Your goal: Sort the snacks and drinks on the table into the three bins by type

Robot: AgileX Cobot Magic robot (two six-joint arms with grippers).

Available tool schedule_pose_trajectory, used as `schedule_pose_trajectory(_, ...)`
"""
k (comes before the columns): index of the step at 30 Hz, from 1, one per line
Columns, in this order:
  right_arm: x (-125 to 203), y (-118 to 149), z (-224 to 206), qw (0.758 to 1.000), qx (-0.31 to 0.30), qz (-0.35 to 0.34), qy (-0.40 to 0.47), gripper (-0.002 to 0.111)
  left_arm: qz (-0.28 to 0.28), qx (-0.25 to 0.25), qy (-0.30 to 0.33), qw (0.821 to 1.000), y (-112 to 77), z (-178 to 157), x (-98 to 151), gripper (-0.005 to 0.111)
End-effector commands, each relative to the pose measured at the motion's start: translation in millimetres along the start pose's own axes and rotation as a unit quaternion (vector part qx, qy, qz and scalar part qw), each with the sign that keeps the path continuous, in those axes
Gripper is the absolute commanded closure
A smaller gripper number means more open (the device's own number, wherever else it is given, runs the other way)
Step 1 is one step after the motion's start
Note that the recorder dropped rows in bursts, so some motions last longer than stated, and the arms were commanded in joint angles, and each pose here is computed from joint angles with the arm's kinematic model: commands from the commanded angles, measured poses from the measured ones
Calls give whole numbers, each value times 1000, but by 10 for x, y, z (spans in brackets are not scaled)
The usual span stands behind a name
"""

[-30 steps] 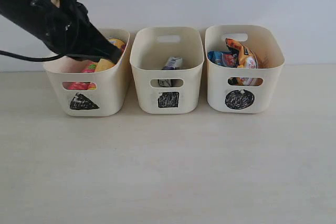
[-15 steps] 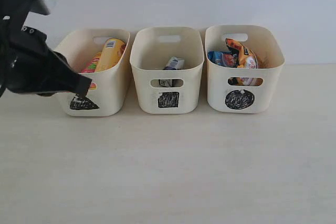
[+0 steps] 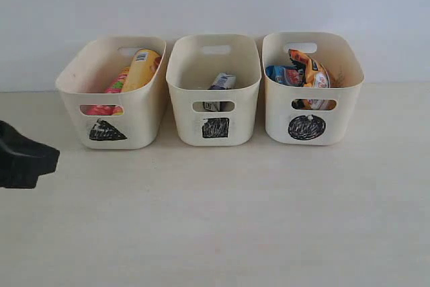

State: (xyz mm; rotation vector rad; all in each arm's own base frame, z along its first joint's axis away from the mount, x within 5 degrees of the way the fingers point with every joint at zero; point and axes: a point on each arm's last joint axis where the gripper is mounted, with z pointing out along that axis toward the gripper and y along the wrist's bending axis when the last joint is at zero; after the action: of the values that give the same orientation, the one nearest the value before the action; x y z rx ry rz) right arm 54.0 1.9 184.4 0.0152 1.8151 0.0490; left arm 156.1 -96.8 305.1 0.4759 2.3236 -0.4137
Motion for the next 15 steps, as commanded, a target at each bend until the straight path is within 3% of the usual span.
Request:
schedule_pose_trajectory(1,7,-2,0,1000,1,1,-3,108,16,8,-93,995,9,-117,60,103)
schedule_pose_trajectory(9,7,-2,0,1000,1,1,-3,108,31,5,-205,978,85,-240,432,103)
schedule_pose_trajectory(15,7,-2,0,1000,1,1,-3,108,28,-32,-290,956,220,-292,631,103)
